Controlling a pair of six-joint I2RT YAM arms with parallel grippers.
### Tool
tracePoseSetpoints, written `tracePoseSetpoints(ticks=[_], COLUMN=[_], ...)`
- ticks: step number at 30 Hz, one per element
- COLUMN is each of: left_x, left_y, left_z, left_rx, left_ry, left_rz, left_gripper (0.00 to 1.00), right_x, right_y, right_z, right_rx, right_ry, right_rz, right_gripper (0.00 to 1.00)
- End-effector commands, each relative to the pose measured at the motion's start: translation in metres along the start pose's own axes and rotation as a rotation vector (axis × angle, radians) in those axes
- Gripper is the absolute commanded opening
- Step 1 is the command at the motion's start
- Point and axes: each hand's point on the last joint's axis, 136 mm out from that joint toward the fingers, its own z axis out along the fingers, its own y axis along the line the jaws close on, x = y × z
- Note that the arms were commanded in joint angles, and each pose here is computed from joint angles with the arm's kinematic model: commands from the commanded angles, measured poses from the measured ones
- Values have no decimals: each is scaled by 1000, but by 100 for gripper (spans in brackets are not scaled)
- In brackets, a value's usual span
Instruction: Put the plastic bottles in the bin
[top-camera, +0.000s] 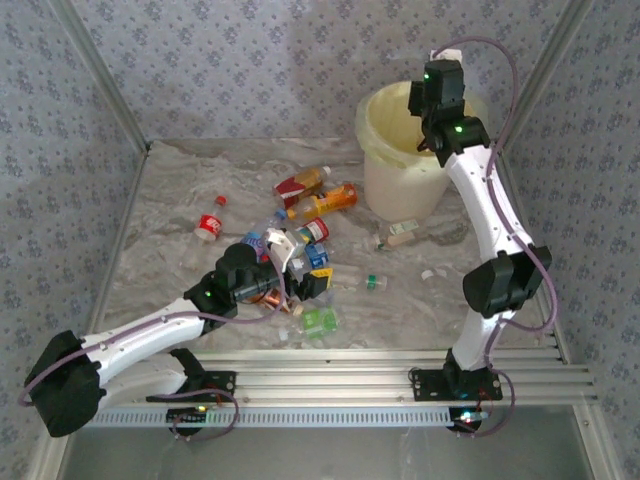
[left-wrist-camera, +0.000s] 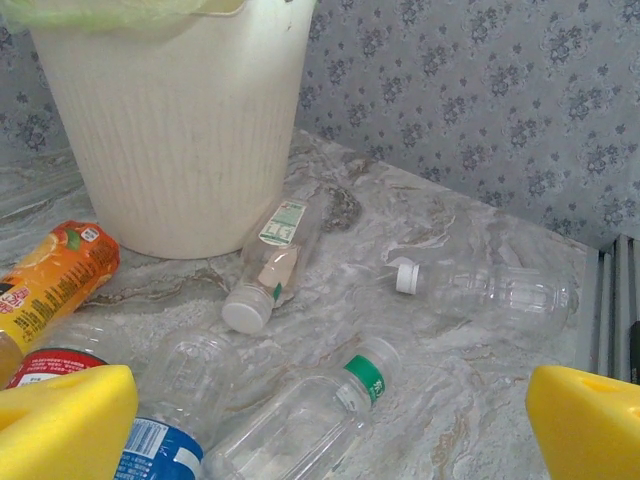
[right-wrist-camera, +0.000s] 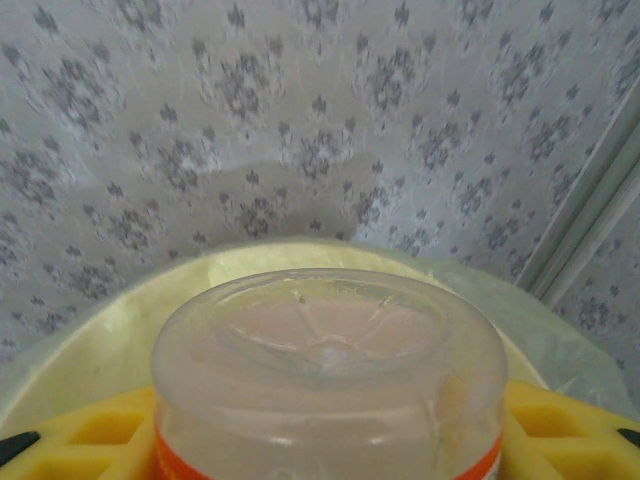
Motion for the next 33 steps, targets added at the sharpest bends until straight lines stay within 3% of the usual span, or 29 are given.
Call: tracePoseSetpoints(ticks=[1,16,33], left_x=[0,8,9], left_y=[0,-2,-4], left_z=[2,11,11], left_rx=[-3,23,33], left_ry=[2,35,41], left_rz=[-3,-5,1], left_gripper=[100,100,100], right_x=[12,91,144], right_y=[4,21,32], right_z=[8,55,77], right_rx=[-59,-166,-183], right_ry=[66,389,562], right_rz=[32,70,100], right_gripper=[53,54,57])
